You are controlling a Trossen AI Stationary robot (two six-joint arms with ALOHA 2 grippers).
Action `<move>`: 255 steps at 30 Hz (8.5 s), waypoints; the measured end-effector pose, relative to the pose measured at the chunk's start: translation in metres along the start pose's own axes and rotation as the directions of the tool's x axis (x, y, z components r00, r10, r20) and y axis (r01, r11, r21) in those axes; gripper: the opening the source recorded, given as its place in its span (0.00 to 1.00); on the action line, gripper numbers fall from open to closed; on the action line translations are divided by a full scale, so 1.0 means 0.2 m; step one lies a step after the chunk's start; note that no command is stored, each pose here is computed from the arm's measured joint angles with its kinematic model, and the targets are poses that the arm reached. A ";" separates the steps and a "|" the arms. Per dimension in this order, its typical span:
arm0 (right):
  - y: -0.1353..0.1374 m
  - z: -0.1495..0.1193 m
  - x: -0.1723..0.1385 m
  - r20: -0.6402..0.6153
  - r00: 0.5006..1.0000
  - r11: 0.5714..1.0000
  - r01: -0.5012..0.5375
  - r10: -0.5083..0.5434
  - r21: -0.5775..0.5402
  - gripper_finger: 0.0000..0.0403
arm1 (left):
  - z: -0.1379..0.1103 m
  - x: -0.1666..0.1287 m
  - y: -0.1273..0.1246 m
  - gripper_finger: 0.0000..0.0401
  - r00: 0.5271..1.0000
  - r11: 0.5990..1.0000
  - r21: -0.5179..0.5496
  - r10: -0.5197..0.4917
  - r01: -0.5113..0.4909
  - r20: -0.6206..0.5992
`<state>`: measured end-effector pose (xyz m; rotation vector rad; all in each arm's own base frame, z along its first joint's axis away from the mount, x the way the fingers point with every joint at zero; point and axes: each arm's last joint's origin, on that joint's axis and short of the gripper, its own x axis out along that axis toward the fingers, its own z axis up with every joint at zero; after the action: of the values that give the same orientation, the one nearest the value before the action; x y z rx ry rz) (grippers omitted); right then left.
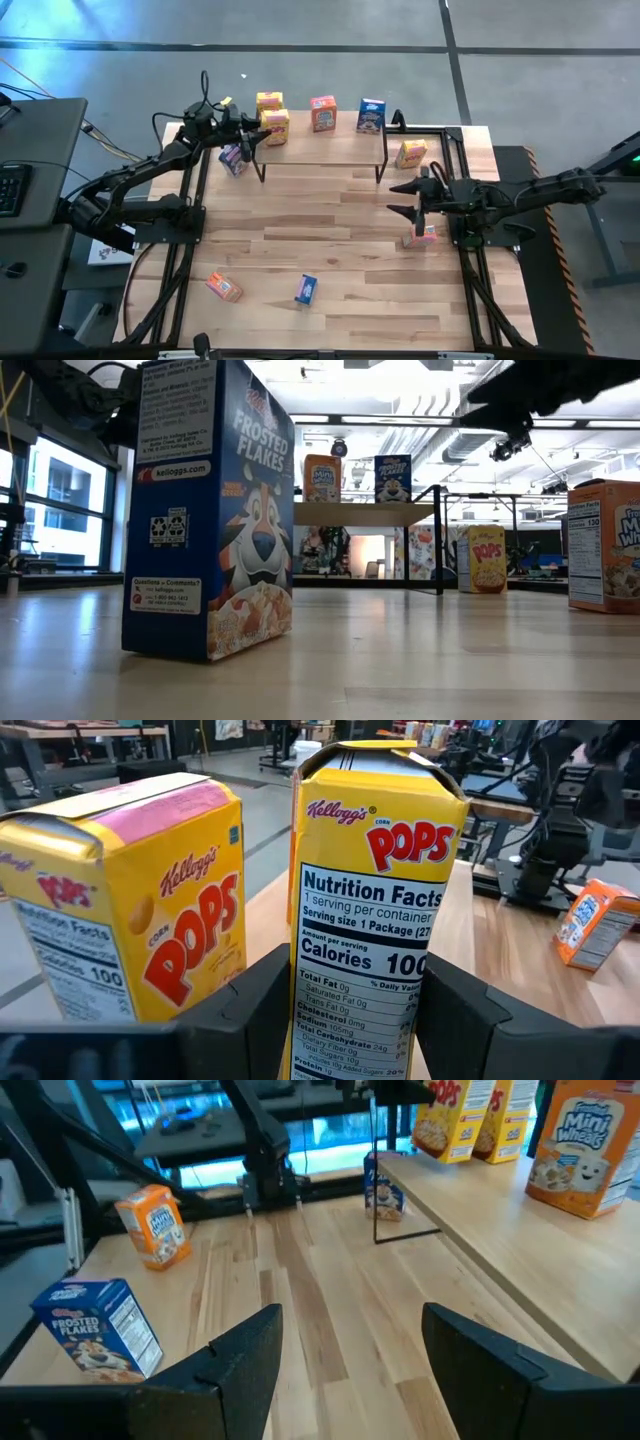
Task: Stack cereal on shelf
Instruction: Put the bottom yellow cereal box aligned with the other yellow cereal box on the shelf, then put the right orange cereal box aligned with the other orange cereal box on the shelf
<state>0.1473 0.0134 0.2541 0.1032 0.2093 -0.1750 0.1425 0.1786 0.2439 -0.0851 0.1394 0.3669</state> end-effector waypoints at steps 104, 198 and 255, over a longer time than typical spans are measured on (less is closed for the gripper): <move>-0.18 -0.49 -0.10 0.007 0.992 0.989 0.126 -0.127 0.081 0.58 | -0.05 0.04 0.06 0.42 0.999 0.990 0.143 0.018 -0.013 -0.031; -0.18 -0.49 -0.10 0.008 0.992 0.989 0.126 -0.127 0.081 0.58 | 0.02 -0.11 -0.06 0.64 0.986 0.983 0.116 0.149 -0.139 -0.075; -0.18 -0.49 -0.10 0.007 0.992 0.989 0.126 -0.127 0.081 0.58 | 0.44 -0.23 -0.49 0.64 0.976 0.994 0.107 -0.026 0.003 0.217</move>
<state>0.1032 -0.0069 0.1606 0.1690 0.1963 -0.3104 0.1472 0.0807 0.3435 0.0593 -0.0591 0.3512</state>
